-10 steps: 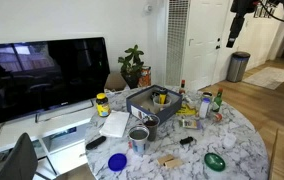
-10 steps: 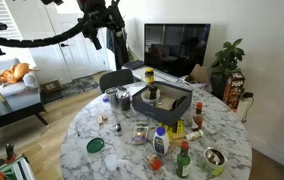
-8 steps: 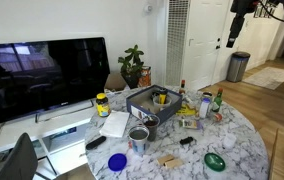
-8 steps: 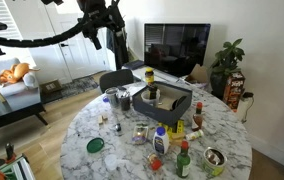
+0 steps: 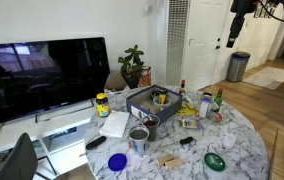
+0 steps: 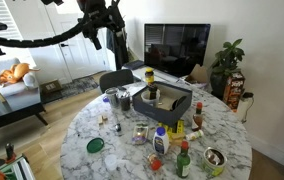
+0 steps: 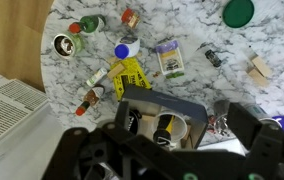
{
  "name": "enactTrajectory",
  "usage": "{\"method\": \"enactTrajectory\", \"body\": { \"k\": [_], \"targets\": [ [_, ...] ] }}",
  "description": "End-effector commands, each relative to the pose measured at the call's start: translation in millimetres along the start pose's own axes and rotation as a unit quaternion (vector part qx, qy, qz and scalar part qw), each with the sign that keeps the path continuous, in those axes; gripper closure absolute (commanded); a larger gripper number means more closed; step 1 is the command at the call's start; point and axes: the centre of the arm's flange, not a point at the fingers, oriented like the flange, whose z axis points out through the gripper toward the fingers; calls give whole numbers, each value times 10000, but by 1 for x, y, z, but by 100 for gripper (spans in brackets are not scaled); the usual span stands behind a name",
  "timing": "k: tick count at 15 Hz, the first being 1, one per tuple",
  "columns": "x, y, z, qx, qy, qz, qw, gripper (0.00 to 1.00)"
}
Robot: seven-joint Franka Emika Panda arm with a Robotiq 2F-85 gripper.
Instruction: Pick up the toy car and place it the right way up on the table
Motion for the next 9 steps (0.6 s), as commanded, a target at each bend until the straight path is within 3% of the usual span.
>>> {"method": "enactTrajectory", "body": {
  "k": [1, 5, 9],
  "targets": [
    [7, -4, 19, 122, -56, 103, 9999, 0],
    [32, -29, 94, 764, -260, 1064, 9910, 0],
    [48, -51, 182, 1287, -394, 2010, 9703, 0]
  ]
}}
